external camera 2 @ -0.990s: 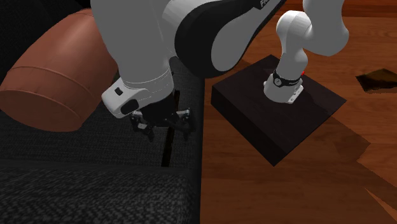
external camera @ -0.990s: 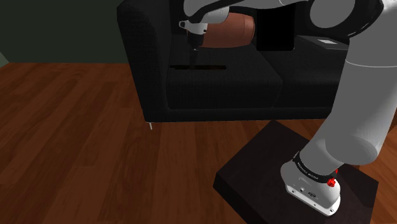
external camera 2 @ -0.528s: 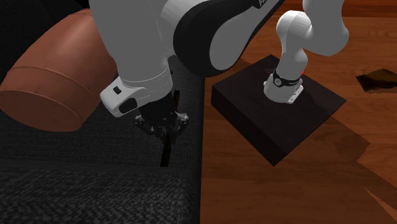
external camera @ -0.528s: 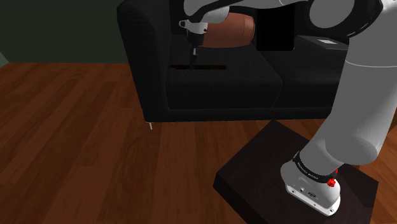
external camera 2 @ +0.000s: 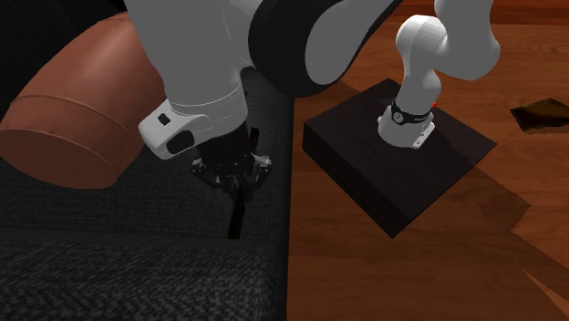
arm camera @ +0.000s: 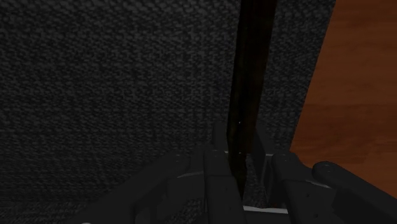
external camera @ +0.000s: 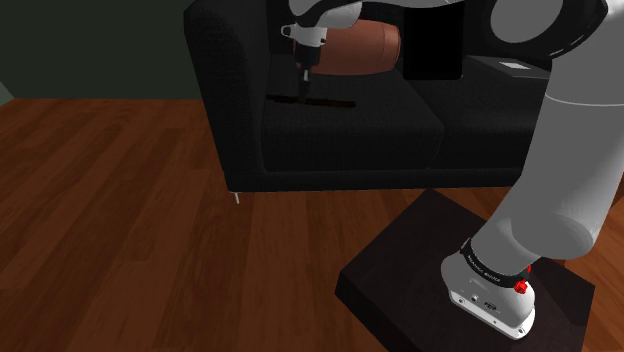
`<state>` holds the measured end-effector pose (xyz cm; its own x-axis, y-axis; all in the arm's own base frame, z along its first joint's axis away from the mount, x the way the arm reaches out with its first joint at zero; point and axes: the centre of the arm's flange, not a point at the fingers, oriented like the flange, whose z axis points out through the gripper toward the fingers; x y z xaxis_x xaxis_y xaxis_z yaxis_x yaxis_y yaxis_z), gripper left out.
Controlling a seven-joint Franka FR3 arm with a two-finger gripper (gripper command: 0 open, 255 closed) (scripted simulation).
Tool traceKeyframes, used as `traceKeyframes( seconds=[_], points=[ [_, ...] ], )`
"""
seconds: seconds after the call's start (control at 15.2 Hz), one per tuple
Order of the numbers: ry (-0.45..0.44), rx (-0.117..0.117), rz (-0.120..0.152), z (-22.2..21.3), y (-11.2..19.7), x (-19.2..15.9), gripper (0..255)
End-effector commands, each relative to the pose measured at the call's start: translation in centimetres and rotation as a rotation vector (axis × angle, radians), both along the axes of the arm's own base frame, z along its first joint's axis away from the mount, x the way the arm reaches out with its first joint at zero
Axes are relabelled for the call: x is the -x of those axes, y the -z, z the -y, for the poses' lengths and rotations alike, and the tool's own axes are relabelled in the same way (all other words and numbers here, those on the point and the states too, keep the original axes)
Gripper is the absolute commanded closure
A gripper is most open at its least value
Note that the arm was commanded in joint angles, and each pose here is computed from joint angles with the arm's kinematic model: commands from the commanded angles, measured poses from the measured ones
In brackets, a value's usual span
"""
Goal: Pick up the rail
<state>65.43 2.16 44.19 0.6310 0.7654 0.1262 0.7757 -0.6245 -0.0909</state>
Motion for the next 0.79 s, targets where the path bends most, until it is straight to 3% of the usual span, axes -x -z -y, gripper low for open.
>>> traceKeyframes(
  seconds=[0.0, 0.73],
  points=[
    [0.0, 0.0, 0.0, 0.1, -1.1, 0.0, 255],
    [0.0, 0.0, 0.0, 0.1, -5.9, 0.0, 255]
  ],
)
